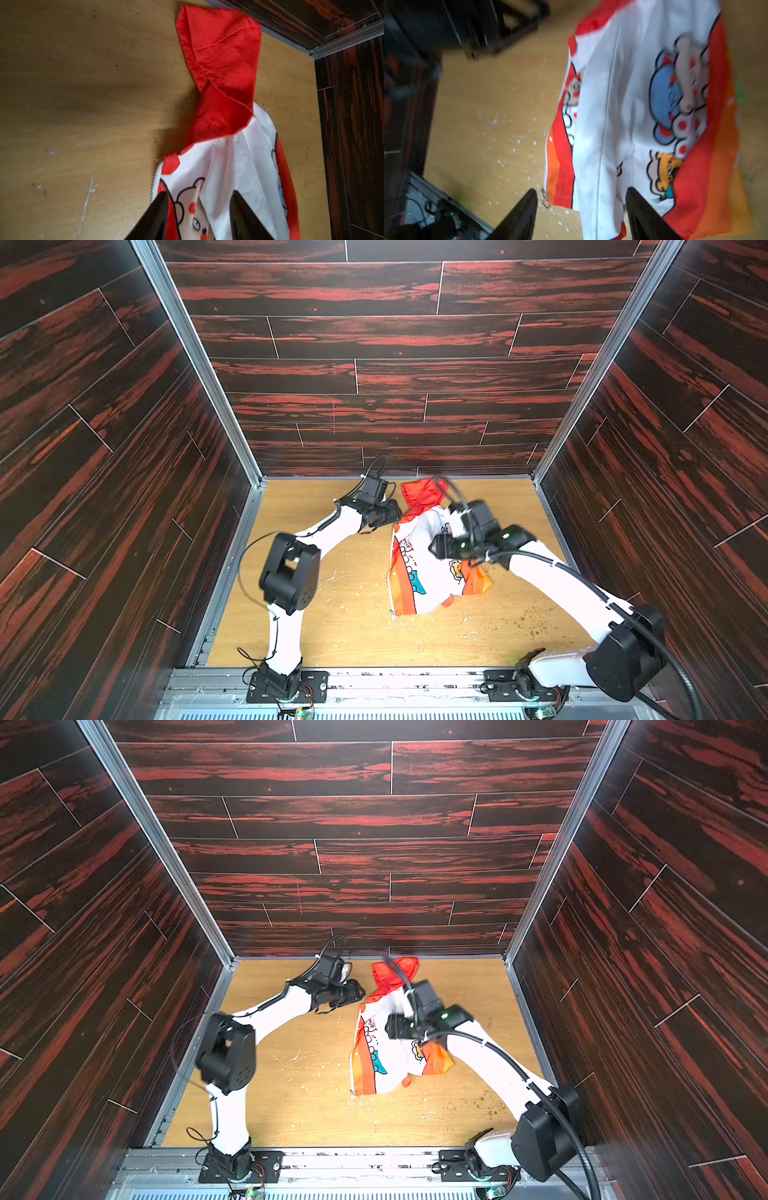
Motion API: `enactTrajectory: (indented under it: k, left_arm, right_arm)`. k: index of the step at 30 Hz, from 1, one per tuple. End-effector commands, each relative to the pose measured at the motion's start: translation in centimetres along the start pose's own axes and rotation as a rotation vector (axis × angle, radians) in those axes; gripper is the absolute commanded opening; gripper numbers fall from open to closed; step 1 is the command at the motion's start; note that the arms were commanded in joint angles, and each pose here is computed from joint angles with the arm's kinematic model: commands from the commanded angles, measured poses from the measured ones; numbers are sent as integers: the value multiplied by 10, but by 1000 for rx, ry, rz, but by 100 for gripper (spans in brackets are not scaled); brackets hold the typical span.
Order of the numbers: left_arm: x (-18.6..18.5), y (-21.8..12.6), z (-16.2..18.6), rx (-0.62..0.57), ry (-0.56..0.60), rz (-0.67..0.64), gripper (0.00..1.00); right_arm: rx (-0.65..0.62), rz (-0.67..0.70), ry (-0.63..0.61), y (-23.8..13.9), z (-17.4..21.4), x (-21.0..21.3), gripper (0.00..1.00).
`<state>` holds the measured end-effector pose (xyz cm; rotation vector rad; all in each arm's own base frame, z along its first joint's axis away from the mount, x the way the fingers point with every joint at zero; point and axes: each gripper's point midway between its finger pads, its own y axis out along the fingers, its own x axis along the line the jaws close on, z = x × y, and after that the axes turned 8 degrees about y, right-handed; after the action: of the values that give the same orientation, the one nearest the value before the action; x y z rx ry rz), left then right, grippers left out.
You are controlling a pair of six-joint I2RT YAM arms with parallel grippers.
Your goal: Zip up the jacket
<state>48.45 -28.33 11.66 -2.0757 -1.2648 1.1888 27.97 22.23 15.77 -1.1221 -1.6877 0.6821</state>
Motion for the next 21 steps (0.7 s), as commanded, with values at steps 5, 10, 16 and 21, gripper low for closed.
enactTrajectory:
  k: [5, 10, 16, 21]
  left_arm:
    - [18, 42, 7, 84, 122, -32, 51]
    - [8, 67, 3, 115, 124, 33, 52]
    - [-5, 82, 7, 157, 112, 112, 32]
    - [-13, 47, -12, 98, 75, 129, 0]
  right_arm:
    - [11, 75, 31, 22, 23, -17, 70]
    - [39, 97, 30, 37, 30, -23, 69]
    - [45, 80, 24, 40, 26, -17, 34]
    - [25, 56, 7, 32, 16, -5, 2]
